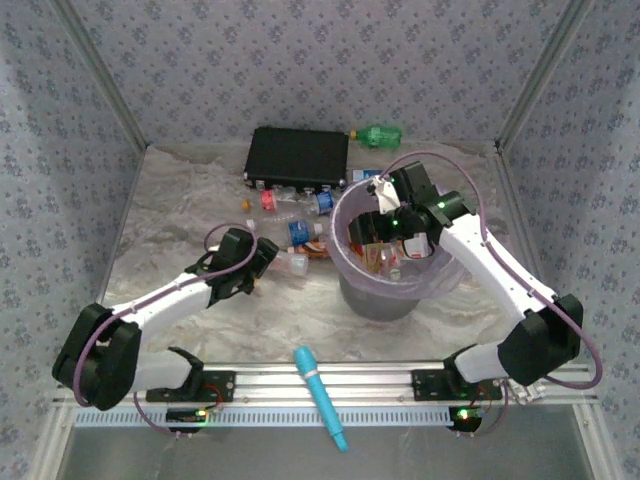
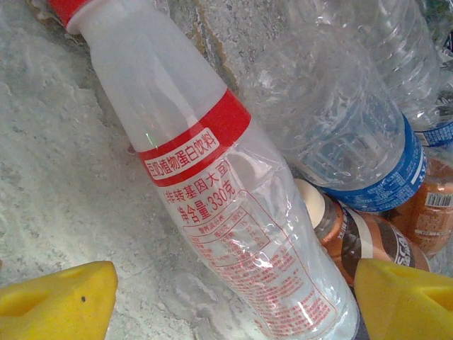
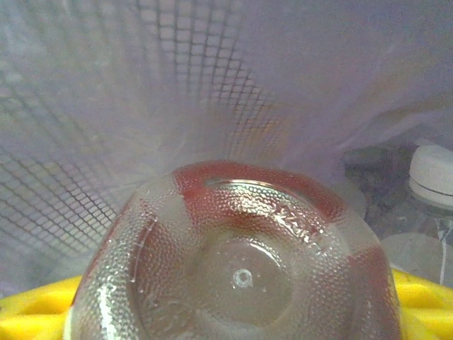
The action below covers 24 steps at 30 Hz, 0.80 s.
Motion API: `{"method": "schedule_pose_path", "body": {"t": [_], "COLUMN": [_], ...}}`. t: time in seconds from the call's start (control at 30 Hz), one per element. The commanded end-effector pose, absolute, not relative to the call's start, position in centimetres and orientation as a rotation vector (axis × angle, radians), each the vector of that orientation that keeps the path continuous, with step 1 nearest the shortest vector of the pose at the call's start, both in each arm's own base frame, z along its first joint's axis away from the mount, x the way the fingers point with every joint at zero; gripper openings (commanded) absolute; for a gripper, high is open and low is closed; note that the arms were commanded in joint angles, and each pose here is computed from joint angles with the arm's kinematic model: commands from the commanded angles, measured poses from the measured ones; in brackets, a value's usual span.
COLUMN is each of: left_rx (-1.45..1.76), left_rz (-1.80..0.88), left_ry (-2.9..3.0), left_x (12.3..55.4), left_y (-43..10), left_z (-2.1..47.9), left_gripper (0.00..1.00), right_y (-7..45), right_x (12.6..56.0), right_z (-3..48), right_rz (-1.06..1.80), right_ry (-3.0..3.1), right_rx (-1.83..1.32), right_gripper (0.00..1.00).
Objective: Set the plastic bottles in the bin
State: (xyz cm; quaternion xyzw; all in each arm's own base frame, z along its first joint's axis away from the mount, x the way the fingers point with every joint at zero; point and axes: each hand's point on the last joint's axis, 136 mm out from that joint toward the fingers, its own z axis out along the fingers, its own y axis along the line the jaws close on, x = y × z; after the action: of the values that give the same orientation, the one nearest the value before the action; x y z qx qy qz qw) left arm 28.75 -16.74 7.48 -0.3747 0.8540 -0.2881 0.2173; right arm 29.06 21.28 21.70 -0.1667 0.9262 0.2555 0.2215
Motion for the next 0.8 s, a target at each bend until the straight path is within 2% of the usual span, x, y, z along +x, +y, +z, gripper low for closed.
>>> {"method": "schedule_pose_path", "body": {"t": [0.0, 0.1, 0.33, 0.77], "left_rx": [-1.071, -1.075, -1.104, -1.057], "left_rz": [-0.819, -0.842, -0.891, -0.960], "left_ry": [2.347, 2.347, 2.334, 2.382], "left_x": [28.9, 28.9, 28.5, 30.0], "left_y": [-17.2, -17.9, -19.6, -23.9], "left_z": [7.4, 7.4, 7.6, 7.1], "left_gripper": [0.88, 0.89, 0.92, 0.92], "right_y": [20.0, 19.5, 18.4, 14.8], "right_x": [26.4, 26.6, 25.7, 23.5], "right_z": [20.5, 22.1, 25.1, 30.7], "right_rz": [0.656, 0.634, 0.590, 0.555], "right_ry": [2.695, 2.663, 2.627, 2.498], "right_rx": [-0.430, -0.433, -0.473, -0.470], "right_gripper": [0.77, 0.84, 0.91, 0.92]}}
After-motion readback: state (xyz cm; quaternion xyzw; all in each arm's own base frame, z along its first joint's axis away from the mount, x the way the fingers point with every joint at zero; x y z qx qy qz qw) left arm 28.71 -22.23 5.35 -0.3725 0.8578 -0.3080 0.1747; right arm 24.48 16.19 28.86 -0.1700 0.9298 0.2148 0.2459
